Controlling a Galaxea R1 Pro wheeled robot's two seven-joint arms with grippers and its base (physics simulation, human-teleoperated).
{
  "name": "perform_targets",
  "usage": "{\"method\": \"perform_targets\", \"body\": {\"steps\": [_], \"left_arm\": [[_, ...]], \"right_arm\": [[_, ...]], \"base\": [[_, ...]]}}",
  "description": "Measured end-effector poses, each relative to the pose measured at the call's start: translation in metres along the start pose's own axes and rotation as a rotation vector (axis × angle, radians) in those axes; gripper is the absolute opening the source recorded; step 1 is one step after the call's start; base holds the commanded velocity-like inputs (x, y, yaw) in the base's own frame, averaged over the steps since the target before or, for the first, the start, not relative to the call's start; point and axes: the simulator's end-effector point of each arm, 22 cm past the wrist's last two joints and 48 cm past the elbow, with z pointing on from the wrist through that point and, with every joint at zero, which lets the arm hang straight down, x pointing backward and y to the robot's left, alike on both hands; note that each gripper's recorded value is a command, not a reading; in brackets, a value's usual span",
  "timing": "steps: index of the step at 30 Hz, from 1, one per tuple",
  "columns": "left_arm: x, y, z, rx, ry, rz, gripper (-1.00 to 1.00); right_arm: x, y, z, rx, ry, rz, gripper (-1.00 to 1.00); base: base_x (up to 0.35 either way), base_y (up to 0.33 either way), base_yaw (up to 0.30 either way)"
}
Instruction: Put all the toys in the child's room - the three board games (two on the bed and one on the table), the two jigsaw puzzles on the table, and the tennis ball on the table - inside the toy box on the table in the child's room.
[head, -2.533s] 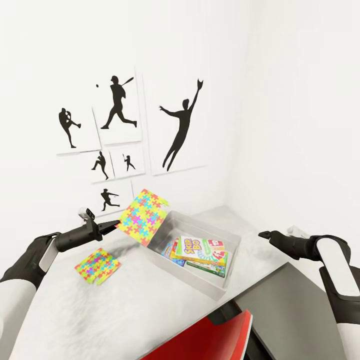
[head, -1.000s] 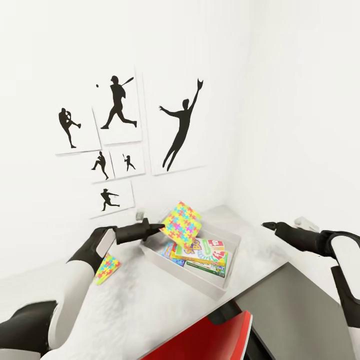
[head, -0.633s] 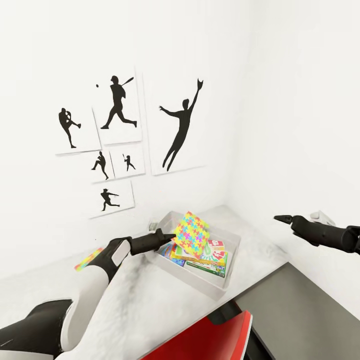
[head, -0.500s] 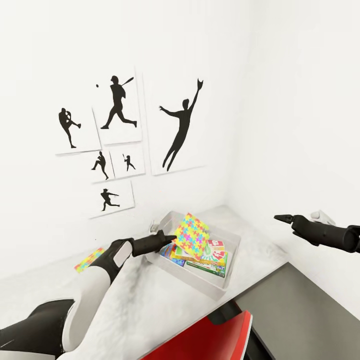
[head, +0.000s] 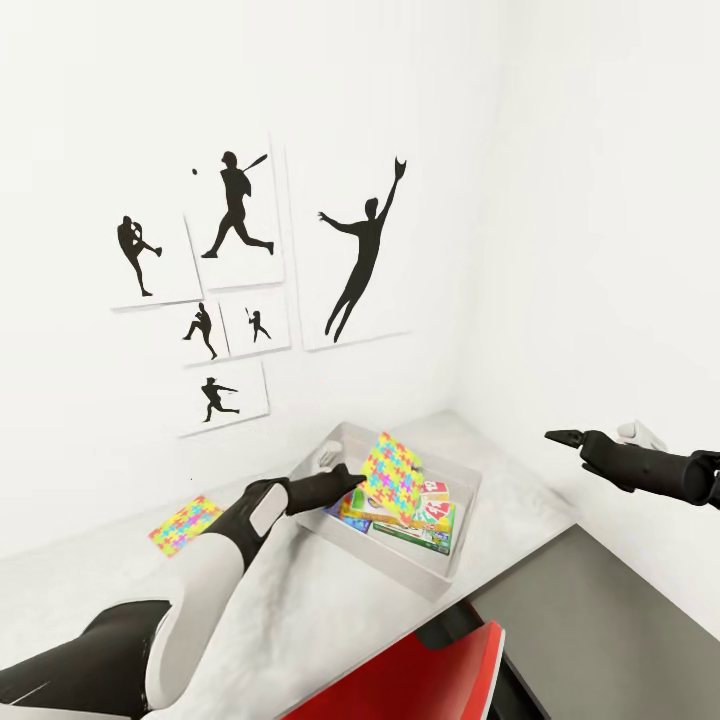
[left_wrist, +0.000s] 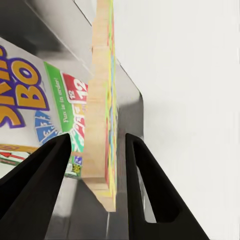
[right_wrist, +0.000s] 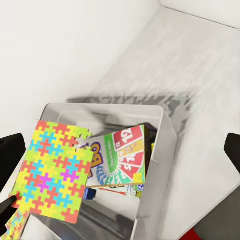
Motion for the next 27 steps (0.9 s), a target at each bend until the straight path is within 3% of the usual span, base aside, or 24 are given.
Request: {"method": "perform_targets", "body": {"steps": [14,20,27], "left_arm": [[0.002,0.002,0.005,-0.026,-0.001,0.003,-1.00],[0.003,0.018,0.006,-0.081,-0.001,0.001,-1.00],[-0.007,0.017,0.006,-0.080,-0.018,0.012,-1.00]], "right_arm": [[0.000,-0.002,0.001,0.003,0.001,0.000,1.00],[0.002,-0.005,0.004,0.009,0.007,0.002,1.00],[0.005,-0.008,0.009,0.015,0.017,0.004,1.00]], "base": [[0.000,0.000,0.000],[0.000,0.000,0.000],[0.000,0.000,0.000]]}}
